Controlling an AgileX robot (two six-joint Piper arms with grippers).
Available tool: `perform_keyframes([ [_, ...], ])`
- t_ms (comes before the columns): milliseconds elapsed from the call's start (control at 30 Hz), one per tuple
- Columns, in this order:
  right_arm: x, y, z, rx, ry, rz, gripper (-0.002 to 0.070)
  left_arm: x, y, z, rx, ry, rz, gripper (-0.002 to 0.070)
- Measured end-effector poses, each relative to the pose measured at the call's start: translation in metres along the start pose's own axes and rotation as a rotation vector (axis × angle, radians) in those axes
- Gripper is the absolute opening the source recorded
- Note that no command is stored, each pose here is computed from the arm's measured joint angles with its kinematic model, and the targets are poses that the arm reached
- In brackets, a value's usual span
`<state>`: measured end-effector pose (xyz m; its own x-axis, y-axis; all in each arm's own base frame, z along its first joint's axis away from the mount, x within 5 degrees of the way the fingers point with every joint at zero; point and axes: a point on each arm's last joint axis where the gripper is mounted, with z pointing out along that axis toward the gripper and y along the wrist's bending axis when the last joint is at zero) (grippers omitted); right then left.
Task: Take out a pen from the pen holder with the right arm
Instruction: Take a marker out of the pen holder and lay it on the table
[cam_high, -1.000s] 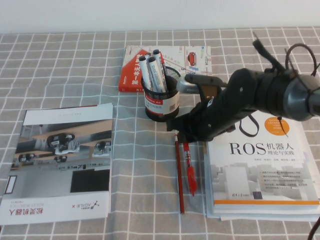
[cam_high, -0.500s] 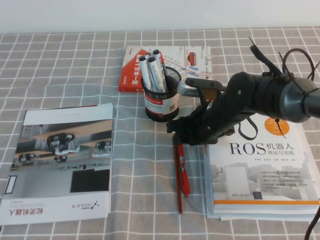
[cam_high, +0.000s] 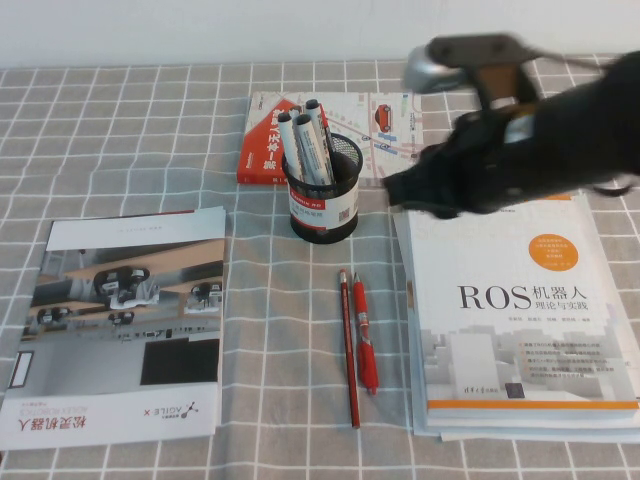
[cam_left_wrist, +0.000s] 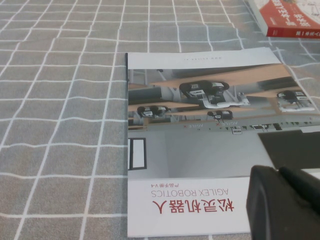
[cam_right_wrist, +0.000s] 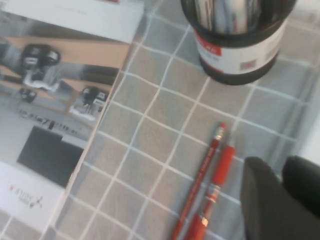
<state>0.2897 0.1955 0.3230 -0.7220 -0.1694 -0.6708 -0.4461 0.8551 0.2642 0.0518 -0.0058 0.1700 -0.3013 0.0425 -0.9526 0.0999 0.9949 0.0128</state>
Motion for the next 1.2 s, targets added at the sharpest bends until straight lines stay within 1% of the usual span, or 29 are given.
perform_keyframes([
  [67,0.007,0.001,-0.031,0.013,-0.044,-0.039,0.0021,0.0,0.0,0.0,0.0,0.0,0.0,-0.0003],
  [133,0.016,0.001,-0.061,0.017,-0.089,-0.065,0.0003,0.0,0.0,0.0,0.0,0.0,0.0,-0.0003],
  [267,0.045,0.001,-0.112,0.008,-0.158,-0.085,-0.0008,0.0,0.0,0.0,0.0,0.0,0.0,-0.0003],
  [400,0.082,-0.003,-0.141,-0.002,-0.159,-0.082,-0.0011,0.0,0.0,0.0,0.0,0.0,0.0,-0.0003],
  [500,0.107,-0.007,-0.15,-0.011,-0.134,-0.072,-0.0012,0.0,0.0,0.0,0.0,0.0,0.0,-0.0003],
  [633,0.128,-0.011,-0.161,0.005,-0.086,-0.089,-0.0012,0.0,0.0,0.0,0.0,0.0,0.0,-0.0003],
  [833,0.145,-0.015,-0.167,0.032,0.047,-0.14,-0.0012,0.0,0.0,0.0,0.0,0.0,0.0,-0.0003],
  [933,0.148,-0.017,-0.165,0.048,0.063,-0.155,-0.0012,0.0,0.0,0.0,0.0,0.0,0.0,-0.0003],
  [1100,0.148,-0.022,-0.153,0.073,-0.018,-0.176,-0.0012,0.0,0.0,0.0,0.0,0.0,0.0,-0.0003],
  [1200,0.156,-0.034,-0.139,0.104,-0.126,-0.149,-0.0012,0.0,0.0,0.0,0.0,0.0,0.0,-0.0003],
])
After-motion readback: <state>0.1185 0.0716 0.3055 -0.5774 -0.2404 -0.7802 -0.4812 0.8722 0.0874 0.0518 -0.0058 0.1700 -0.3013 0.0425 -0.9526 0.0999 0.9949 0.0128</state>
